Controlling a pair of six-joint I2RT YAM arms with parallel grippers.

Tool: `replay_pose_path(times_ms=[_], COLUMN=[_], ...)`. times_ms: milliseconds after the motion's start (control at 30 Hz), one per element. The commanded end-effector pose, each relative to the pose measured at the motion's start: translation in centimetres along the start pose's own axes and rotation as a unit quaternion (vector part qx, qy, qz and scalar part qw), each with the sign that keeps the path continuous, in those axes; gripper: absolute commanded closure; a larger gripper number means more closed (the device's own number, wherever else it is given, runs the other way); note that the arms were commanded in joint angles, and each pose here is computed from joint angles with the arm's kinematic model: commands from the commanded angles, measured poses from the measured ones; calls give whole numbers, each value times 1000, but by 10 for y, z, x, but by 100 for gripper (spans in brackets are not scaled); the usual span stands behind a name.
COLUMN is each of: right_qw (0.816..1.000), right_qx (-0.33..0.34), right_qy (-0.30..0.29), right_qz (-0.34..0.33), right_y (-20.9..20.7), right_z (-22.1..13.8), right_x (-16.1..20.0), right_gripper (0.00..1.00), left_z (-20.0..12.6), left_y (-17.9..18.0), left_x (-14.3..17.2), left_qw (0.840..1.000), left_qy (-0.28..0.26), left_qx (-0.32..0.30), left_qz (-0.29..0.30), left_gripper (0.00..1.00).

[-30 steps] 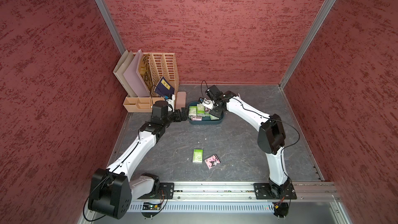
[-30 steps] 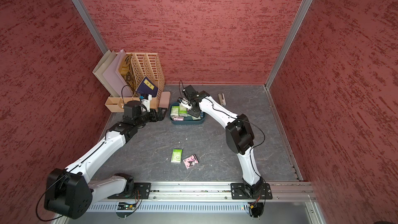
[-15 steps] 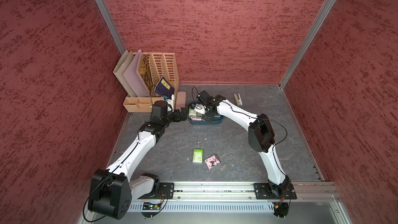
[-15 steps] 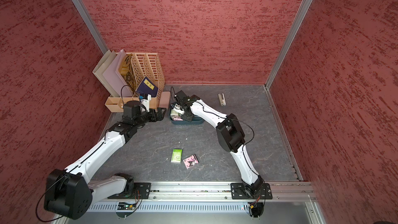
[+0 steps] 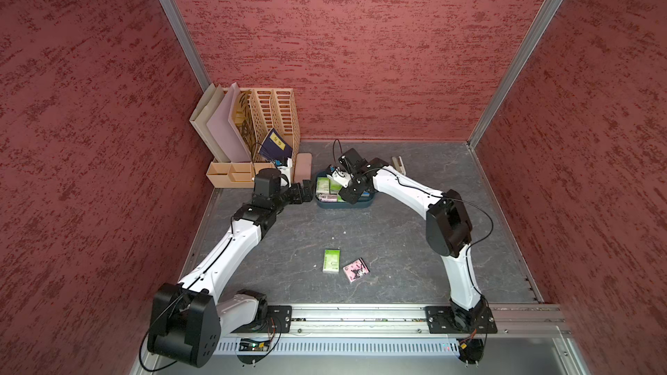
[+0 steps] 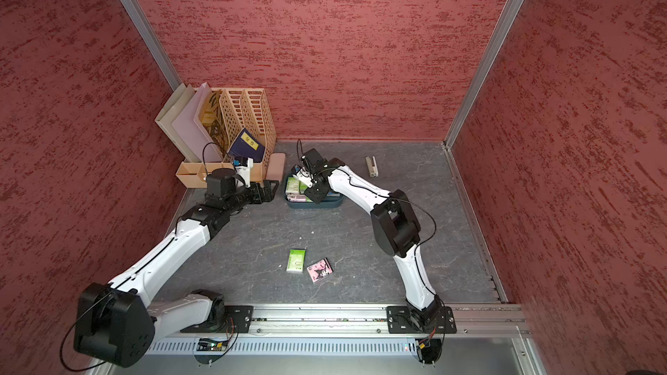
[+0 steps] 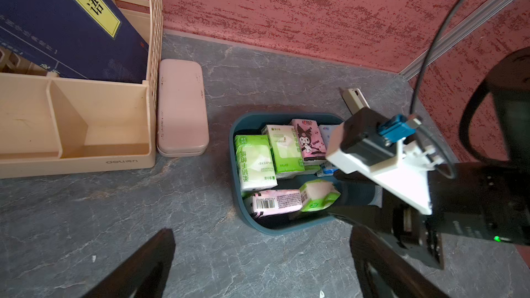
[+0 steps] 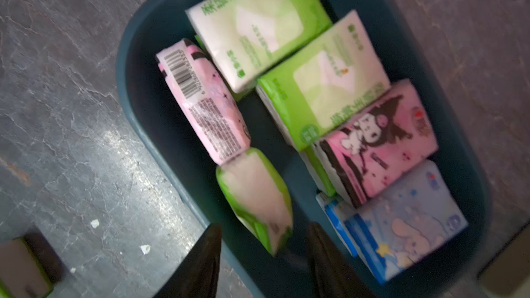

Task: Put the pocket tissues into the storage box
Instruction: Place the pocket tissues in the storage box.

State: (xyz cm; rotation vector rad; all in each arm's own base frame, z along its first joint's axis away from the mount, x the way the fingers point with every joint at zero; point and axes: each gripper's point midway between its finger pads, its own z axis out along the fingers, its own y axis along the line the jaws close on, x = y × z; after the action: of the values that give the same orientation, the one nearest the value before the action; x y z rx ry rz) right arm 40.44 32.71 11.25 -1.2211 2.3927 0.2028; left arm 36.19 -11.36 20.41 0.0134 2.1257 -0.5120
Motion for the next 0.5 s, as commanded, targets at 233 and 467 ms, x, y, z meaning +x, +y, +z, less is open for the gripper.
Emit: replay_pose_path(times_ms=[233, 467], right_qw=[987, 972], right_qx=[-42, -43], right_qy=[-104, -157], right_qz=[117, 172], right_y=[-11, -1], right_z=[-70, -107], right_x=[-11, 8], right_gripper=[39, 36], left_z=[-1, 1], left_y=[-1, -20], left_x=[-4, 13], left_qw=[1000, 996], left_qy=[1, 87], left_qx=[2, 20], left_qz=[5, 29], left_gripper=[0, 0])
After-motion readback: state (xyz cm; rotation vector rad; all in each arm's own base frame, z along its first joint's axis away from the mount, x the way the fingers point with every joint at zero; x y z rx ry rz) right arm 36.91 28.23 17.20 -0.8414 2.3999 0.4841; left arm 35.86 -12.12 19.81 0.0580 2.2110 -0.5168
